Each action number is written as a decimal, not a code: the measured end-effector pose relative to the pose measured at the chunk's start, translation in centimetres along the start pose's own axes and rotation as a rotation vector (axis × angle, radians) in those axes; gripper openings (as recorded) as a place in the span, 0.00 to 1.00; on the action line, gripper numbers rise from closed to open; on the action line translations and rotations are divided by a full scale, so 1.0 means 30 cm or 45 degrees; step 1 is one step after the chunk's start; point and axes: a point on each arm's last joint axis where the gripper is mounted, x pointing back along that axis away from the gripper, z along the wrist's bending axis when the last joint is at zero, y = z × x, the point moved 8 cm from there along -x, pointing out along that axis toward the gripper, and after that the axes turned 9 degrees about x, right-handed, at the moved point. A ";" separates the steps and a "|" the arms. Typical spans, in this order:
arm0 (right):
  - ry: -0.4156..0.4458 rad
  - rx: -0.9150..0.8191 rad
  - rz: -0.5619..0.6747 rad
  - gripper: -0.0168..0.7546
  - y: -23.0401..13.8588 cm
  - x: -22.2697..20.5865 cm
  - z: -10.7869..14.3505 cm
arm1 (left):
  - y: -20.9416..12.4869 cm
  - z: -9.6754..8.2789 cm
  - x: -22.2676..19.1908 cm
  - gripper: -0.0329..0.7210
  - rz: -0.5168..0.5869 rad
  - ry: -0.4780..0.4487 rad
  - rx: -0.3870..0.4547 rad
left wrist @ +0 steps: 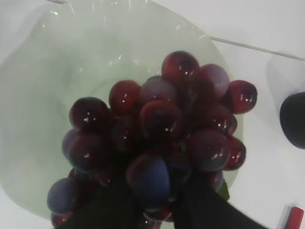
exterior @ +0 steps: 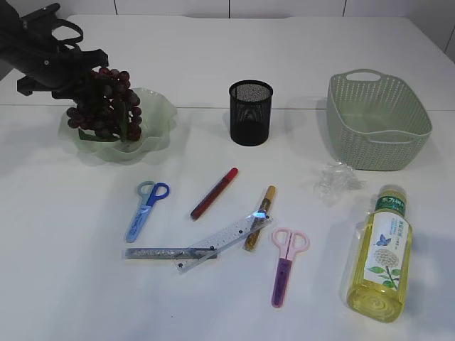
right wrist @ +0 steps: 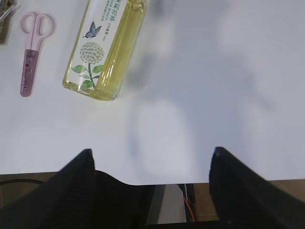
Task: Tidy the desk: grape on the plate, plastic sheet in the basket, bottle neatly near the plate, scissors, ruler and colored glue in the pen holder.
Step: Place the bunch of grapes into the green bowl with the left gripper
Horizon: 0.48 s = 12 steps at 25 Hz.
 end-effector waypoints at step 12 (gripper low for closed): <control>0.000 0.000 0.000 0.77 0.000 0.000 0.000 | 0.003 0.007 -0.016 0.40 -0.013 0.004 -0.043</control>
